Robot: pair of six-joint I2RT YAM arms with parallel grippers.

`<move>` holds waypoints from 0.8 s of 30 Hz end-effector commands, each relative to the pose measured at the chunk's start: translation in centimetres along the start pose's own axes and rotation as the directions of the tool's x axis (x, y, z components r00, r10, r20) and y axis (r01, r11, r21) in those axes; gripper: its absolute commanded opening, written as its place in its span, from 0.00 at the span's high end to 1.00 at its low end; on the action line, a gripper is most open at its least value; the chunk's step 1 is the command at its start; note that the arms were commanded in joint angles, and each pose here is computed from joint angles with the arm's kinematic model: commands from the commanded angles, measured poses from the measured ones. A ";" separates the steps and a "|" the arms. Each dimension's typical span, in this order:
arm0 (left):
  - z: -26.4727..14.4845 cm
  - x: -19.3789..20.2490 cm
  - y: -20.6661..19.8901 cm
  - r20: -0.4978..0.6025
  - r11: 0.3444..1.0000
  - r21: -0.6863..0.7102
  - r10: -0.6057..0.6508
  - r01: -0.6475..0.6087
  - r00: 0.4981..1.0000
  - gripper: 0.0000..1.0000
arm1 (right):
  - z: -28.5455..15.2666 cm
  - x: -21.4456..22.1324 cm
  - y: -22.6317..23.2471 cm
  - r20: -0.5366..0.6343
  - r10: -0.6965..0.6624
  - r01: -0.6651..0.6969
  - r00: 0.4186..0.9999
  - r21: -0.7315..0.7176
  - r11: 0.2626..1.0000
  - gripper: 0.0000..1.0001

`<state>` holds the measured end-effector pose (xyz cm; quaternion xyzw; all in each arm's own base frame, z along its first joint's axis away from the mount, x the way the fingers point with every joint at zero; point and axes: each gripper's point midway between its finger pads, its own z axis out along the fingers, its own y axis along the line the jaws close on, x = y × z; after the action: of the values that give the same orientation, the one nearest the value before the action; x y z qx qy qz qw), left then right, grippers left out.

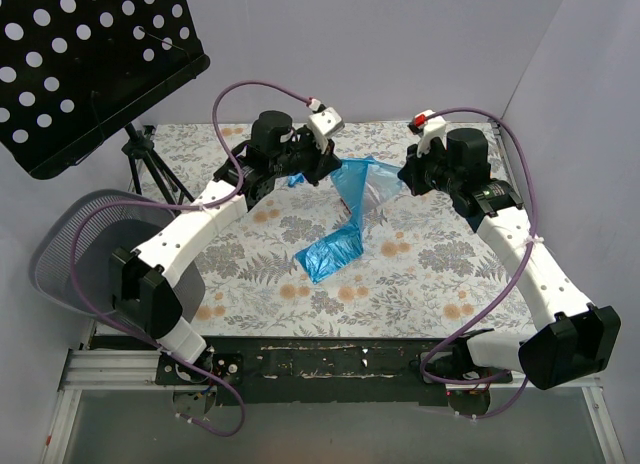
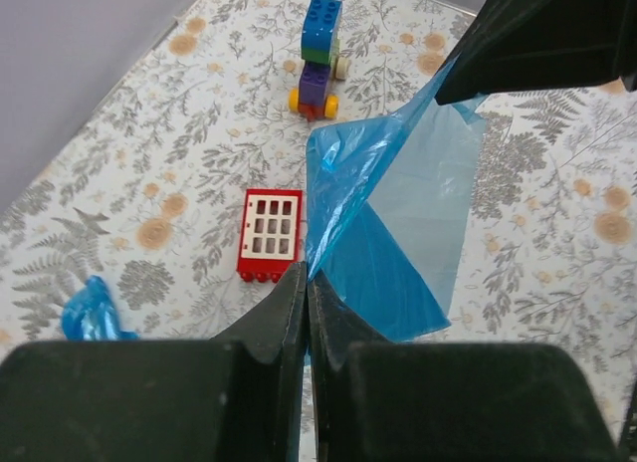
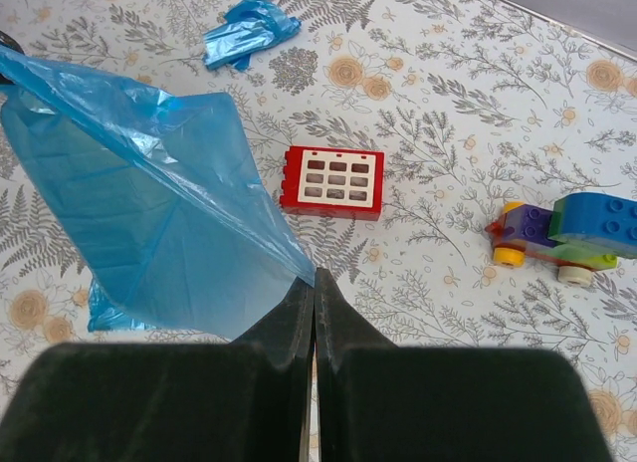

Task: Put the trash bags into the trash bin

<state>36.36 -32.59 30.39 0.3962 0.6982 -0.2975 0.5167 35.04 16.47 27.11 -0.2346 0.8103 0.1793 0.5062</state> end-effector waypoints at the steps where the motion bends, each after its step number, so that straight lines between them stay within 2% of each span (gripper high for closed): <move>1: -2.0 -2.3 0.8 0.036 0.973 -0.042 0.227 -0.225 0.973 1.00 | -0.9 -2.0 -1.0 0.052 -0.081 0.078 0.995 0.048 0.996 0.99; 5: -2.2 -4.4 1.6 0.048 0.888 -0.052 0.459 -0.456 0.887 1.00 | -1.4 -4.1 -1.1 0.094 -0.169 0.165 0.981 0.052 0.985 0.99; 8: -2.2 -5.1 1.8 0.034 0.739 -0.032 0.673 -0.673 0.739 1.00 | -1.9 -6.1 -0.8 0.138 -0.236 0.233 0.962 0.039 0.972 0.99; 10: -2.2 -5.8 2.0 0.036 0.609 -0.033 0.793 -0.792 0.608 1.00 | -2.2 -7.4 0.0 0.167 -0.280 0.283 0.946 0.002 0.959 0.99; 11: -2.2 -6.2 2.0 0.034 0.506 -0.037 0.862 -0.862 0.505 1.00 | -2.3 -8.2 0.2 0.181 -0.293 0.299 0.939 -0.006 0.954 0.99; 14: -2.0 -8.0 2.4 0.041 0.269 -0.090 0.963 -0.959 0.266 1.00 | -2.7 -10.7 0.6 0.223 -0.340 0.351 0.914 -0.011 0.936 0.99; 16: -1.7 -9.6 2.9 0.023 0.108 -0.169 0.994 -0.980 0.106 1.00 | -3.0 -12.3 0.4 0.244 -0.362 0.371 0.900 0.013 0.929 0.99; 19: -1.8 -13.6 3.8 -0.071 -0.138 -0.359 0.990 -0.923 -0.120 1.00 | -3.6 -14.2 -0.5 0.260 -0.414 0.409 0.873 0.075 0.910 0.99; 21: -1.9 -15.7 4.8 -0.150 -0.228 -0.433 0.972 -0.872 -0.180 1.00 | -3.8 -14.6 -1.1 0.252 -0.445 0.431 0.859 0.113 0.895 0.99; 22: -1.8 -16.4 5.1 -0.171 -0.244 -0.448 0.968 -0.860 -0.185 1.00 | -3.8 -14.6 -1.4 0.242 -0.464 0.446 0.852 0.129 0.886 0.99; 24: -1.8 -17.1 6.0 -0.197 -0.224 -0.449 0.969 -0.865 -0.149 1.00 | -3.9 -14.1 -1.7 0.229 -0.485 0.463 0.844 0.144 0.875 0.99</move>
<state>42.41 -33.15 40.19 0.6802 0.2035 0.1950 0.6766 38.12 16.85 39.81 -0.3672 0.6823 0.0919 0.6255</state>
